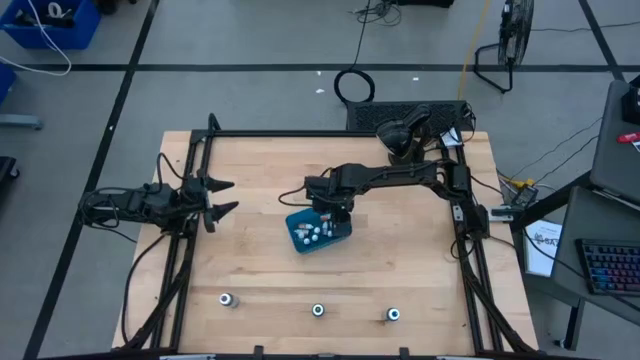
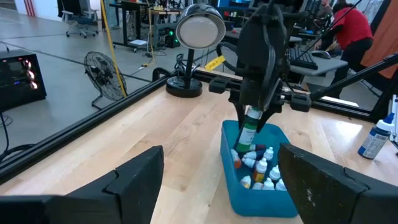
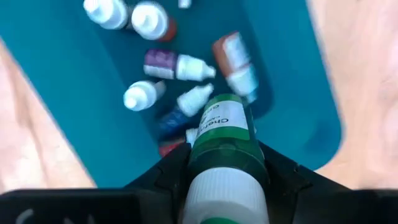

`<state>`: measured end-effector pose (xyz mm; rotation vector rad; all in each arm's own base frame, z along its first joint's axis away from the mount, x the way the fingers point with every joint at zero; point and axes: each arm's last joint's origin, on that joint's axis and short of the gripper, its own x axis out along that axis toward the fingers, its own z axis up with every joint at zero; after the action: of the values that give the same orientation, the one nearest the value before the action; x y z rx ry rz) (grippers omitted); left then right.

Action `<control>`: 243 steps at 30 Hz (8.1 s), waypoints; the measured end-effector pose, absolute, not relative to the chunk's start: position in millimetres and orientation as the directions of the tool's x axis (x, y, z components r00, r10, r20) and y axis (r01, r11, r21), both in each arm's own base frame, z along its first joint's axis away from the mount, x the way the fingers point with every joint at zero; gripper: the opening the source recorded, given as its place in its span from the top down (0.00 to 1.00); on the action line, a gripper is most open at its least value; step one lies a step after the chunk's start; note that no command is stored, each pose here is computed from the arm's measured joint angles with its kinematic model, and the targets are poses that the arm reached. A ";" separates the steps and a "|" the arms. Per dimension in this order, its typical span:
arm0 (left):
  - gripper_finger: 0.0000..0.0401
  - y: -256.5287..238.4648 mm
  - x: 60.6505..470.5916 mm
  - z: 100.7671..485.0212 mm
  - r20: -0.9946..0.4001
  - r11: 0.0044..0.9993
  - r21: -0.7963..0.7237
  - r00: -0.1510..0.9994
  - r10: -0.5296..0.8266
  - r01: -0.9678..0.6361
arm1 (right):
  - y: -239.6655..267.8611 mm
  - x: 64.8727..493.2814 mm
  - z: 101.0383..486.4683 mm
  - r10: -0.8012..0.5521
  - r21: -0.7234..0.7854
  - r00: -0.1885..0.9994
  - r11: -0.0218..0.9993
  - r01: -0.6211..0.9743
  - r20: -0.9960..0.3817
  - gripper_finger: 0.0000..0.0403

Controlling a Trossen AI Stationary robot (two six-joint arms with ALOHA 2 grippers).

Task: Pick & Place food coloring
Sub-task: Put the green food coloring bottle into the blue bin, then put the blue food coloring bottle into the blue bin

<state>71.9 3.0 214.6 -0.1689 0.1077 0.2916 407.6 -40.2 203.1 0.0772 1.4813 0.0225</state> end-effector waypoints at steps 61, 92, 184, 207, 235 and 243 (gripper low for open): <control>0.19 3.0 71.9 214.5 -0.130 0.944 -0.150 0.952 0.276 -0.294 | 159.4 252.5 267.0 0.418 0.324 0.046 0.625 0.710 -0.907 0.55; 0.19 3.0 71.9 214.6 -0.130 0.944 -0.150 0.952 0.276 -0.294 | 165.8 243.8 246.9 0.459 0.532 0.296 0.564 0.632 -0.838 0.55; 0.19 3.0 71.9 214.6 -0.130 0.944 -0.150 0.952 0.276 -0.294 | 131.6 259.8 346.4 -0.038 0.166 0.455 0.902 0.399 -0.889 0.64; 0.19 3.0 71.9 214.6 -0.130 0.944 -0.150 0.952 0.276 -0.294 | 234.3 269.6 271.0 0.107 0.149 0.116 0.873 0.464 -0.987 0.64; 0.19 3.0 71.9 214.6 -0.130 0.944 -0.150 0.952 0.277 -0.294 | 245.2 277.1 245.7 0.089 0.105 0.055 0.837 0.538 -0.994 0.58; 0.19 3.0 71.9 214.6 -0.130 0.944 -0.150 0.952 0.277 -0.295 | 243.1 276.6 228.8 0.089 0.090 0.029 0.834 0.545 -0.996 0.57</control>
<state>71.9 3.0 214.6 -0.1688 0.1079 0.2917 276.6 243.1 228.8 0.5265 1.5193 -0.3782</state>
